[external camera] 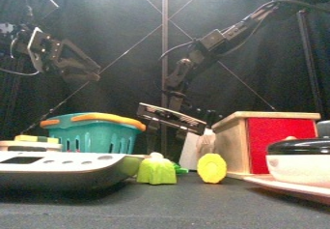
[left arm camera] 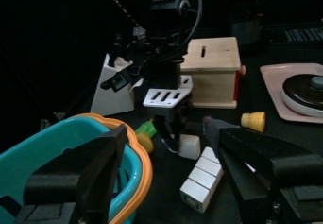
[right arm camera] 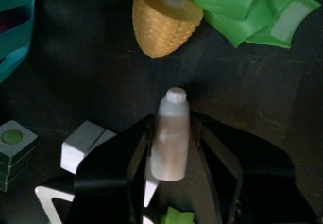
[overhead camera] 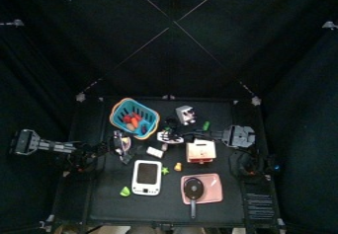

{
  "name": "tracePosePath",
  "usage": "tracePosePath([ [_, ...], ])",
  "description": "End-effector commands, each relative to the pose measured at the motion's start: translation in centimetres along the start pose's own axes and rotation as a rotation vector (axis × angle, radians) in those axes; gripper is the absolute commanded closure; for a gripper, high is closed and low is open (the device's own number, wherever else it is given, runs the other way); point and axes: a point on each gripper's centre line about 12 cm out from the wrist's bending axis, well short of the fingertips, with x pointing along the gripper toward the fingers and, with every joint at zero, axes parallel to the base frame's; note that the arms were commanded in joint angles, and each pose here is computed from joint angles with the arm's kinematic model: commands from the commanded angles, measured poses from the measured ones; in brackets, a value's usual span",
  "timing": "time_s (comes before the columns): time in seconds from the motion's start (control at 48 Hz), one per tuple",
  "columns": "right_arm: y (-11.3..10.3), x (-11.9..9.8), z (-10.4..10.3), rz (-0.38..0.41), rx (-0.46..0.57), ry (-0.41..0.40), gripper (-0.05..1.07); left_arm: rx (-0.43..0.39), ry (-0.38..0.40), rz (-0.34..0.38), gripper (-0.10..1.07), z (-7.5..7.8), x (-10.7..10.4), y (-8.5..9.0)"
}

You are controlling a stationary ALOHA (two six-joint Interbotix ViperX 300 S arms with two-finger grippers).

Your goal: Grab detergent

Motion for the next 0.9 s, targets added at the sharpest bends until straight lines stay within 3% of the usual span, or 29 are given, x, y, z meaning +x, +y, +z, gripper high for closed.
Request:
tracePosePath([
  [0.0, 1.0, -1.4, 0.3, 0.042, -0.006, -0.016, 0.38, -0.004, -0.013, 0.006, 0.00, 0.5, 0.2, 0.1],
  [0.354, 1.1, -4.1, 1.0, -0.027, -0.130, -0.112, 0.43, -0.004, -0.013, 0.006, 0.00, 0.5, 0.2, 0.1],
  [0.875, 0.9, -4.7, 0.7, -0.047, -0.180, -0.120, 0.43, -0.005, -0.008, 0.006, 0.00, 0.3, 0.1, 0.1],
])
